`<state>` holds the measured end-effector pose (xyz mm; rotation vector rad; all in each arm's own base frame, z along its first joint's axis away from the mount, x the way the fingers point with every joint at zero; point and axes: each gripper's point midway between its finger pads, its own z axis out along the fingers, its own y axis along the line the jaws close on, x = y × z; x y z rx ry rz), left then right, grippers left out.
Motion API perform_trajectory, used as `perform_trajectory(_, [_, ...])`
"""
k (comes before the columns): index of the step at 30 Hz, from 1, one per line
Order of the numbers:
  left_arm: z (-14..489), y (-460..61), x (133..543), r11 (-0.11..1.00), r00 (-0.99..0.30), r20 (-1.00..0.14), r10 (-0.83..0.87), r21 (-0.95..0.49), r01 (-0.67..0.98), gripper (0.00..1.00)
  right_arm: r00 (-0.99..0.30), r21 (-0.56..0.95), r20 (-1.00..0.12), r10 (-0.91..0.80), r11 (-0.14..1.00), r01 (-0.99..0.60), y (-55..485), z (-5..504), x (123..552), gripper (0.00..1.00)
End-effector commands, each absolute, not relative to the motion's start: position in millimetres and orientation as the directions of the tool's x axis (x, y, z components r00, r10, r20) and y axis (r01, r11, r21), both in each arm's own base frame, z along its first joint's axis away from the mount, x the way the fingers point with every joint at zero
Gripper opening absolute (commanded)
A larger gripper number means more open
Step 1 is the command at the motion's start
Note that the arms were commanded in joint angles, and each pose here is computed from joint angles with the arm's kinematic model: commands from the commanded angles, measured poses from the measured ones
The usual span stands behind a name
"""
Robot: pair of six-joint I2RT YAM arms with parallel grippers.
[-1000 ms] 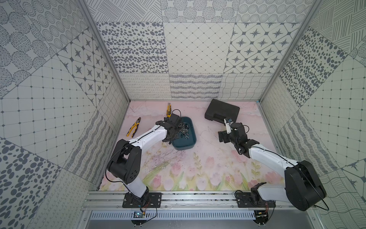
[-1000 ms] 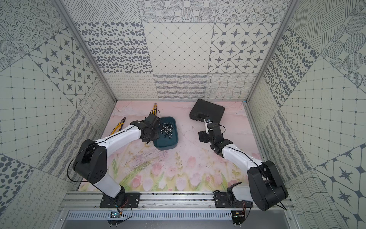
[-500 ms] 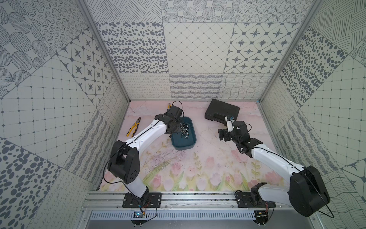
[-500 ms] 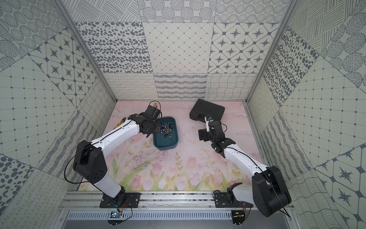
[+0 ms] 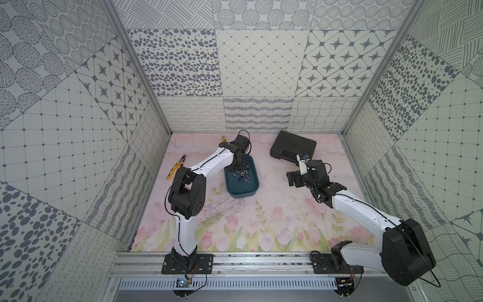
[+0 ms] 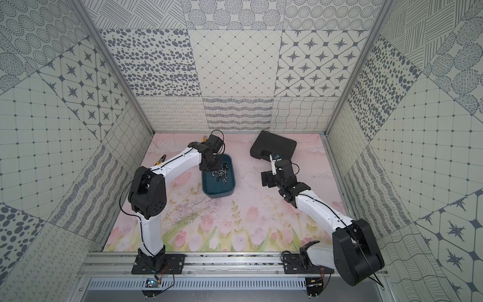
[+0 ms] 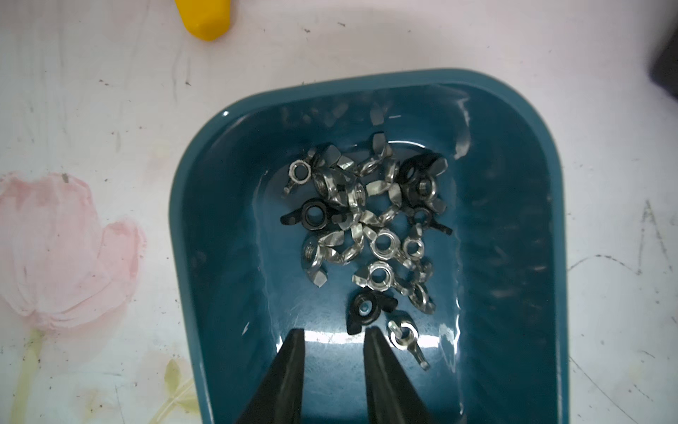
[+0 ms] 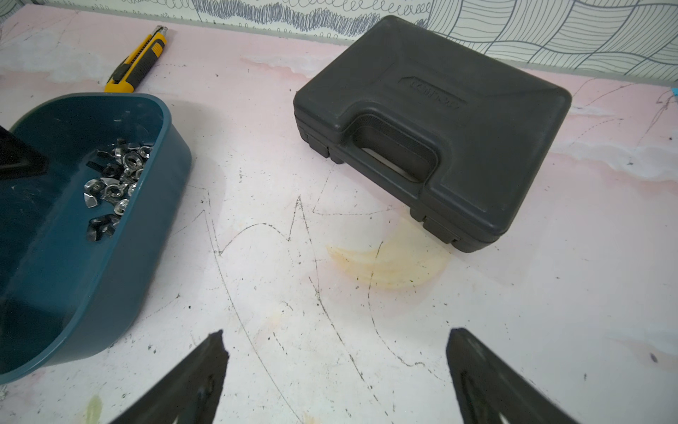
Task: Take out the wing nut from the storage box
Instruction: Pick up the wing nut from the storage box.
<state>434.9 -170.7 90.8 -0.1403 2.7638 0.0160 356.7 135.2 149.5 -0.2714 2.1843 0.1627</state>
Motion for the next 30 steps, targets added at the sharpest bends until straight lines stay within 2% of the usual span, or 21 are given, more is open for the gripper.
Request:
perform_trajectory(1, [75,-161,434,0.994,-0.946,-0.313,-0.086,0.032,-0.101,0.33,-0.539,0.053,-0.836,-0.102,0.963,-0.265,144,167,363,0.97])
perform_trajectory(18, [35,-153,450,0.993,-0.955,-0.281,-0.092,0.045,-0.109,0.29,-0.557,0.061,-0.825,-0.100,0.963,-0.264,145,156,362,0.97])
perform_trajectory(30, [34,-157,459,0.996,-0.953,-0.296,-0.065,0.033,-0.078,0.27,-0.568,0.079,-0.818,-0.091,0.961,-0.266,148,151,364,0.97])
